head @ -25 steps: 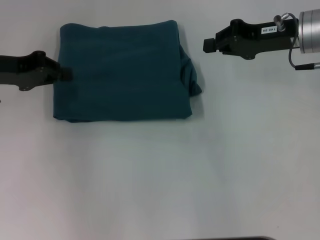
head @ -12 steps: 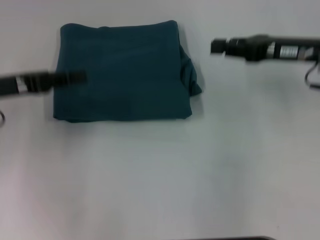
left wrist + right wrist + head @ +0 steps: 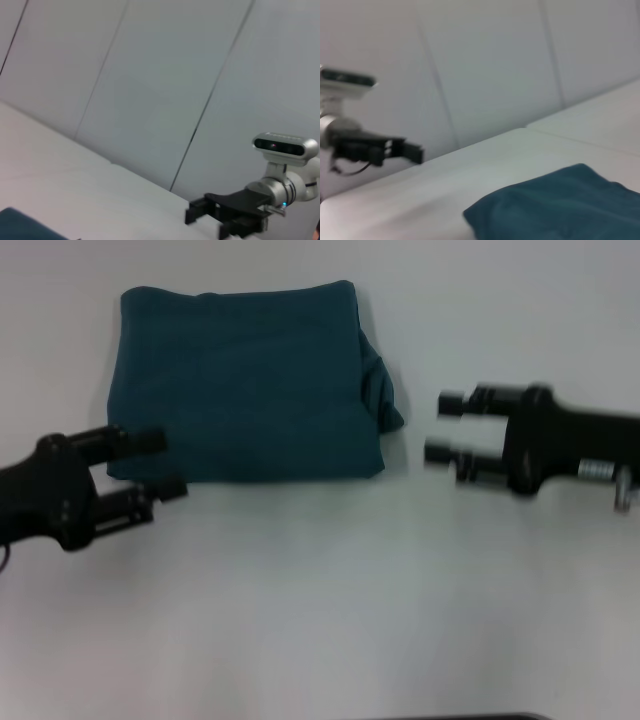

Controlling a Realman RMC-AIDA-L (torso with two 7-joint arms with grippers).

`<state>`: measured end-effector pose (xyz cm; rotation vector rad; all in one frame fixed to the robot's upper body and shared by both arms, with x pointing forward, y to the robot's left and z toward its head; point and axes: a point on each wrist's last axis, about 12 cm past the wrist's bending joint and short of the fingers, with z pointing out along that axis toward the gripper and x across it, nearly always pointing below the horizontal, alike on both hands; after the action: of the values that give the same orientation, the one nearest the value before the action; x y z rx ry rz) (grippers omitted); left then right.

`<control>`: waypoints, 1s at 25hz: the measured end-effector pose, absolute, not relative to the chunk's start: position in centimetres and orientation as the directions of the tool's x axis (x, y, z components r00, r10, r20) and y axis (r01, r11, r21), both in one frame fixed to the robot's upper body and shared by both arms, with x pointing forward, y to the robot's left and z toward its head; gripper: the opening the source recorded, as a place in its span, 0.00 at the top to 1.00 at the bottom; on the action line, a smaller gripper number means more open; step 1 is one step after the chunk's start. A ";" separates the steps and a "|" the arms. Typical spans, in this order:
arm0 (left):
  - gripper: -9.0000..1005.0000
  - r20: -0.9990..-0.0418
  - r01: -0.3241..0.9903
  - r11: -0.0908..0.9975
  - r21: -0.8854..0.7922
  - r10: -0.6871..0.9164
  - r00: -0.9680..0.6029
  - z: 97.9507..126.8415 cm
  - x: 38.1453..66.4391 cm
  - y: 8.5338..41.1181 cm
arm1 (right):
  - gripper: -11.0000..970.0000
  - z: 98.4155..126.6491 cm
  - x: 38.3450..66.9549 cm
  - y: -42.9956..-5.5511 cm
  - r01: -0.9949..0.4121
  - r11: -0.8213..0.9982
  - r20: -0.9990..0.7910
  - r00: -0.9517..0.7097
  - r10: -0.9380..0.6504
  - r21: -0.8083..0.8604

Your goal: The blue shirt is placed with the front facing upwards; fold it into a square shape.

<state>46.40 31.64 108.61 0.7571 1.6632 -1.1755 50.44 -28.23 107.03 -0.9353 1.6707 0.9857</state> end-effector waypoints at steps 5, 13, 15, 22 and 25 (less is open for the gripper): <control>0.32 -0.934 0.884 0.319 -0.343 -0.016 -0.357 107.5 45.6 30.9 | 0.31 105.8 47.6 -26.9 -0.969 0.200 -0.968 -0.179 -0.177 0.142; 0.14 -0.943 0.914 0.265 -0.307 0.043 -0.329 106.3 44.2 30.4 | 0.14 105.5 46.8 -26.0 -0.979 0.122 -0.968 -0.183 -0.174 0.163; 0.11 -0.950 0.928 0.248 -0.279 0.071 -0.305 106.1 44.2 30.3 | 0.11 105.6 47.0 -25.9 -0.981 0.121 -0.971 -0.168 -0.168 0.149; 0.07 -0.914 0.911 0.227 -0.344 0.143 -0.381 106.3 44.8 30.5 | 0.05 106.0 47.6 -26.0 -0.976 0.129 -0.966 -0.196 -0.168 0.175; 0.07 -0.907 0.906 0.235 -0.353 0.154 -0.393 107.0 45.3 30.8 | 0.06 106.3 47.8 -26.3 -0.972 0.138 -0.961 -0.213 -0.175 0.190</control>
<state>45.30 30.84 107.01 0.9869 1.7326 -1.2225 47.81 -26.29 106.28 -1.1512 1.5563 1.1697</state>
